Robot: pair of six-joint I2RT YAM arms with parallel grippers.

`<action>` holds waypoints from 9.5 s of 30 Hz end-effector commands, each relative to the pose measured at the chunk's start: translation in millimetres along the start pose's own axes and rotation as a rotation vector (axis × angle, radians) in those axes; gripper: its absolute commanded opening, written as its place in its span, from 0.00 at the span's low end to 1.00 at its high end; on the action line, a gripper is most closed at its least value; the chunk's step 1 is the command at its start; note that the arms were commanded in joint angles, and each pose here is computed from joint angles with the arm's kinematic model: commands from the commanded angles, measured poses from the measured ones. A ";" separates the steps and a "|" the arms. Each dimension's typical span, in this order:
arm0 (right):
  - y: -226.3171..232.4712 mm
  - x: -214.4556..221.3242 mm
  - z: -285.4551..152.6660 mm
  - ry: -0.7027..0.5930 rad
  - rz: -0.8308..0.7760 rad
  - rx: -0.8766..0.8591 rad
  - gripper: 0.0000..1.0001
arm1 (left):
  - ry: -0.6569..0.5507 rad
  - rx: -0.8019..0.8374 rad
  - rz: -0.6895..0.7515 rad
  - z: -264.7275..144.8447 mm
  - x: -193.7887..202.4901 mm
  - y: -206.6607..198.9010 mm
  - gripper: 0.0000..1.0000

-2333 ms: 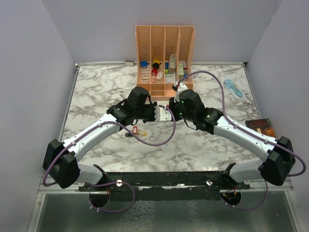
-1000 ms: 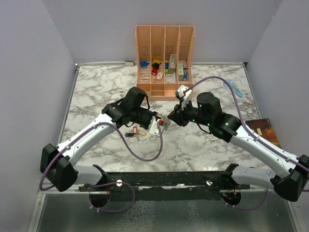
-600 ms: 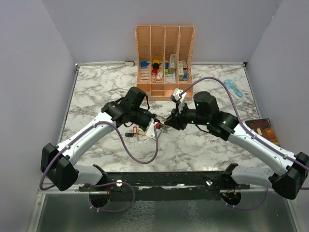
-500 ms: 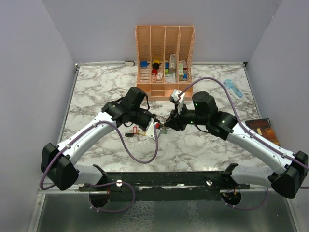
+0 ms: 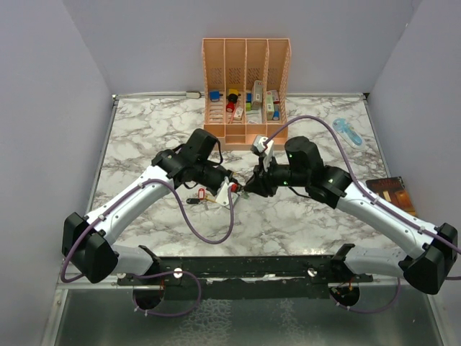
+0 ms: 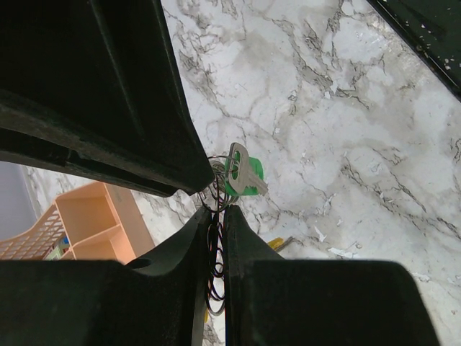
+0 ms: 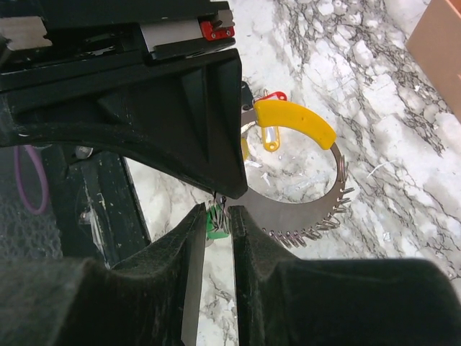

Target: Put the keys on the keyring

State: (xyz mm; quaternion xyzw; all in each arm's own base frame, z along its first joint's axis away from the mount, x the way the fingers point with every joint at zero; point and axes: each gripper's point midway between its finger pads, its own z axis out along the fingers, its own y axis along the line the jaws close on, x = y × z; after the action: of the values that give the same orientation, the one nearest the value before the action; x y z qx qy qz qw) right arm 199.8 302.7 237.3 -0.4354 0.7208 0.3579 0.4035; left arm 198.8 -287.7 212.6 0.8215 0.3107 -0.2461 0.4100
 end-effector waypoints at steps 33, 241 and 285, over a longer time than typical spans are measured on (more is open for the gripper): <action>7.1 -2.2 0.8 0.022 0.045 -0.041 0.03 | -0.067 0.008 0.045 -1.7 -13.6 3.2 0.00; -58.4 6.8 -15.6 -0.115 1.735 0.854 0.01 | -0.110 -0.301 -0.561 29.6 -2.0 45.3 0.56; -56.3 5.8 -19.0 -0.151 1.751 0.819 0.01 | -0.089 -0.320 -0.535 39.7 14.9 41.4 0.20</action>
State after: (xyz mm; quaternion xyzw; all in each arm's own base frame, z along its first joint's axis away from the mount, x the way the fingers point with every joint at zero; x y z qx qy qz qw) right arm 240.9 262.6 215.2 0.4477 0.8459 0.2505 0.1456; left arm 232.4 -336.4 209.9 0.6213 0.5296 -0.3340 0.4711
